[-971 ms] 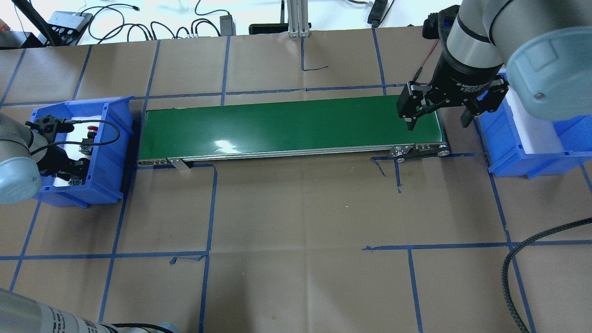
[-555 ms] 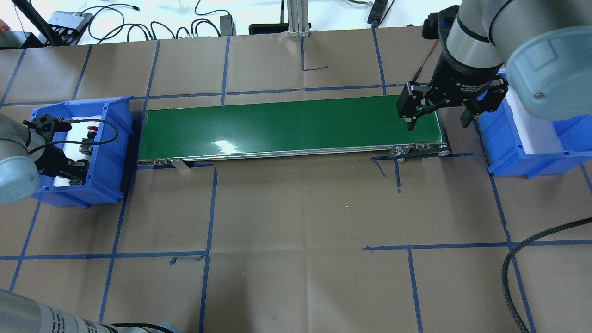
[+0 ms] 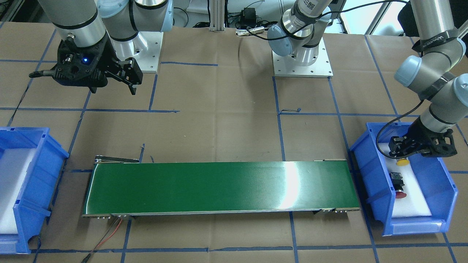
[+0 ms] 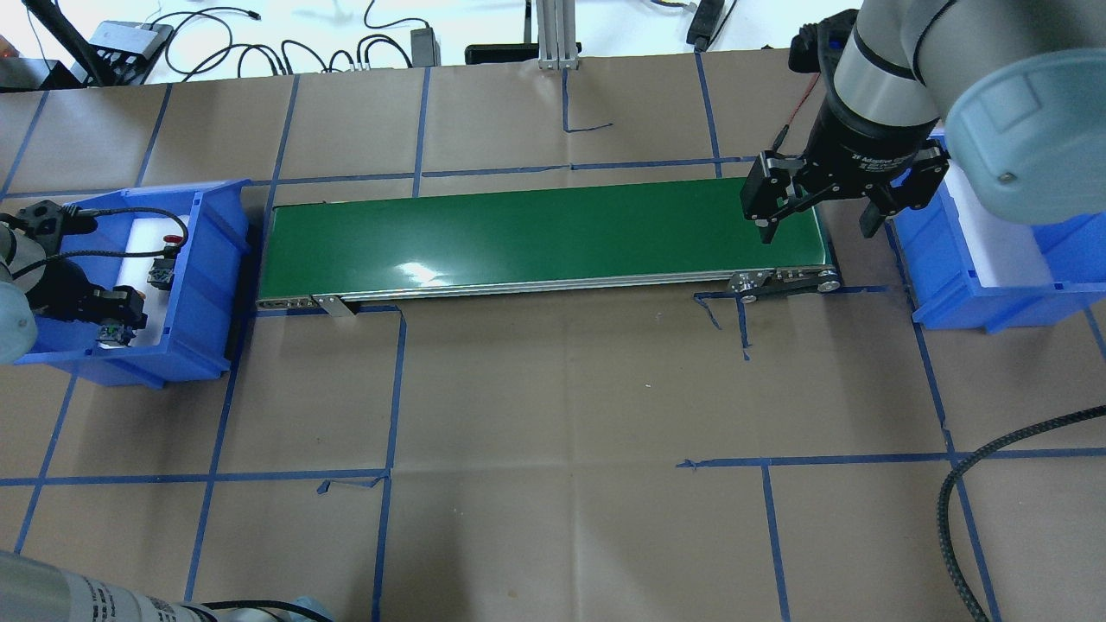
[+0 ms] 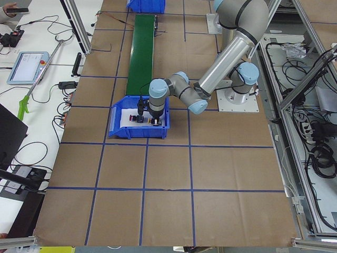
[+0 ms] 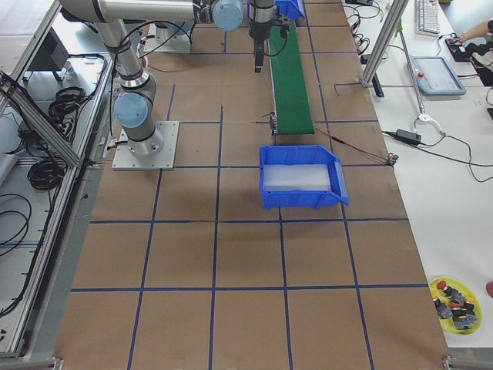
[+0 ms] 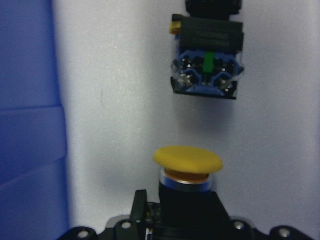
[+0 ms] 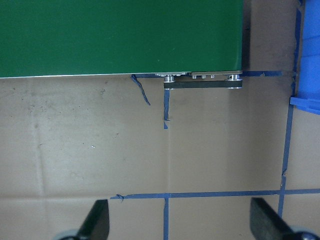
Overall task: Transport two buttons from left to right
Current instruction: 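Lift the yellow button out of the bin with the left gripper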
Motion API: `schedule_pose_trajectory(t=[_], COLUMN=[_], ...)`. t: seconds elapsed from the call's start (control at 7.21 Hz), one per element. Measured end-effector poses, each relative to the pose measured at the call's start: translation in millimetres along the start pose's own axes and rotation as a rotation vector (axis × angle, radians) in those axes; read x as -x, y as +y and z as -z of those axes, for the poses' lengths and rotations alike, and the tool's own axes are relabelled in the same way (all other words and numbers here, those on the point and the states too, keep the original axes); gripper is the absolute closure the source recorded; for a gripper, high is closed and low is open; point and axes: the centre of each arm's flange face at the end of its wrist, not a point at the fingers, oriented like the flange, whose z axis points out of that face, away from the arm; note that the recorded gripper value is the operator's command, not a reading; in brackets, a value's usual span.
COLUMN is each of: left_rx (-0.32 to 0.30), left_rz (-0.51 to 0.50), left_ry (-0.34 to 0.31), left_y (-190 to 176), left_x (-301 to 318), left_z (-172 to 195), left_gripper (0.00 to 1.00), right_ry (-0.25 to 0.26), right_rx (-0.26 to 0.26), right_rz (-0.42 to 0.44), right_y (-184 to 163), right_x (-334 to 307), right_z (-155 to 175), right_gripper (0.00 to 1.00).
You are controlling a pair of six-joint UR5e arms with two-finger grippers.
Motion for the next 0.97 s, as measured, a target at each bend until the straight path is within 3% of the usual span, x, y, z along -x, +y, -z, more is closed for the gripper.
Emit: schedule_pose_trajectory(t=[0.55, 0.97], left_rx=[0.04, 0.004], left_rz=[0.01, -0.05], left_ry=[0.039, 0.017], left_y=[-25.9, -66.7], left_x=[-12.9, -69.2], left_z=[120.6, 165.2], left_gripper=[1.0, 0.99], right_ry=[0.0, -0.001], right_rx=[0.006, 0.008], right_rz=[-0.001, -0.001], right_y=[-1.8, -1.7], right_x=[0.1, 0.3], right_z=[-2.2, -3.1], right_gripper=[0.0, 0.0])
